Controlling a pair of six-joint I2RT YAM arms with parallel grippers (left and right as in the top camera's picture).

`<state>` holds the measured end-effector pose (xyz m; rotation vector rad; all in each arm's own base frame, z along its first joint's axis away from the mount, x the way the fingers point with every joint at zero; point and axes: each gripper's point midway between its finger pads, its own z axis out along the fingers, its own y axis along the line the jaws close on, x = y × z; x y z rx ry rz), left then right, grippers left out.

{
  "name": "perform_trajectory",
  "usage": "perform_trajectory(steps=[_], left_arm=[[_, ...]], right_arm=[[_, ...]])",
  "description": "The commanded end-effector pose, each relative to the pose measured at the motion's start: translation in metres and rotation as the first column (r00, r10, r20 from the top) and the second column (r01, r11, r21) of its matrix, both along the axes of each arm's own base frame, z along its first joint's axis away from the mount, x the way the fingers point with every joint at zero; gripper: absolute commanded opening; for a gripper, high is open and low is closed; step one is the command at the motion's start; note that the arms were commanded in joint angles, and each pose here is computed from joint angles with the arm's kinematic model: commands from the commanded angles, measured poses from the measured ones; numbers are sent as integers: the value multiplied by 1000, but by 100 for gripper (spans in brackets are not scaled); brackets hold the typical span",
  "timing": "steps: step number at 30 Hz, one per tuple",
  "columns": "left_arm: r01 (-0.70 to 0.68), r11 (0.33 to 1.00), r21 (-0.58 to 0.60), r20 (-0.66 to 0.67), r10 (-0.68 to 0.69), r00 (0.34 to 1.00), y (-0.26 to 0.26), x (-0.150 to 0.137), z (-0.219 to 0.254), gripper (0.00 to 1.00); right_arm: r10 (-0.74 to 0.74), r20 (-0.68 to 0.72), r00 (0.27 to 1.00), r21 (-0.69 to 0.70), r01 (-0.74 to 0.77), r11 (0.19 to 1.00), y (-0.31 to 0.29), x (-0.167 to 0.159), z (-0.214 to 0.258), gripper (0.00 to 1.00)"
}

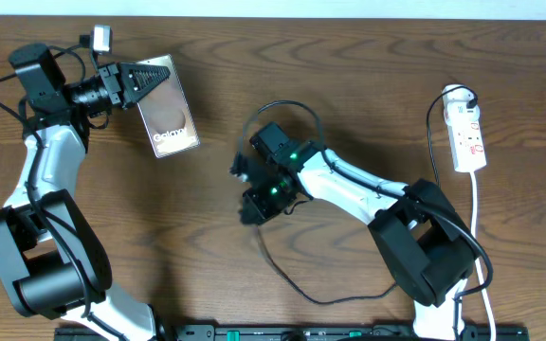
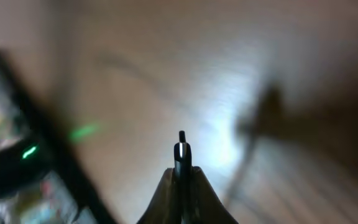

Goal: Plug charger to phone and switch on socket
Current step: 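Close the right gripper on the USB-C plug, then lift the plug with the right gripper and point it upward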

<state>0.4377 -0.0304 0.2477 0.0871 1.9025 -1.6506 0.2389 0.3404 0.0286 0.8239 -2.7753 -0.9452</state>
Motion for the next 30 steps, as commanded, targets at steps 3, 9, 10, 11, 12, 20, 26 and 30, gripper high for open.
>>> perform_trajectory(steps=[3, 9, 10, 11, 12, 20, 26, 30], left_arm=[[25, 1000, -2, 31, -25, 999, -1, -5, 10, 8], [25, 1000, -2, 31, -25, 999, -1, -5, 10, 8], [25, 1000, -2, 31, -25, 999, -1, -5, 10, 8], [25, 1000, -2, 31, -25, 999, -1, -5, 10, 8], [25, 1000, -2, 31, -25, 999, -1, -5, 10, 8], [26, 1000, -2, 30, -26, 999, -1, -5, 10, 8], [25, 1000, -2, 30, -25, 999, -1, -5, 10, 8], [26, 1000, -2, 30, -26, 999, -1, -5, 10, 8]], right_arm=[[-417, 91, 904, -393, 417, 819, -80, 42, -33, 1], [-544, 147, 826, -446, 546, 709, -129, 73, -36, 1], [-554, 160, 817, -452, 559, 695, -135, 77, -36, 1], [-564, 165, 809, -456, 570, 684, -141, 80, -37, 1], [-573, 165, 803, -459, 576, 676, -145, 81, -37, 1], [-592, 149, 792, -488, 580, 653, -151, 76, -37, 65], [-633, 129, 763, -528, 593, 608, -151, 64, -37, 65], [-661, 127, 740, -533, 613, 584, -144, 61, -37, 48]])
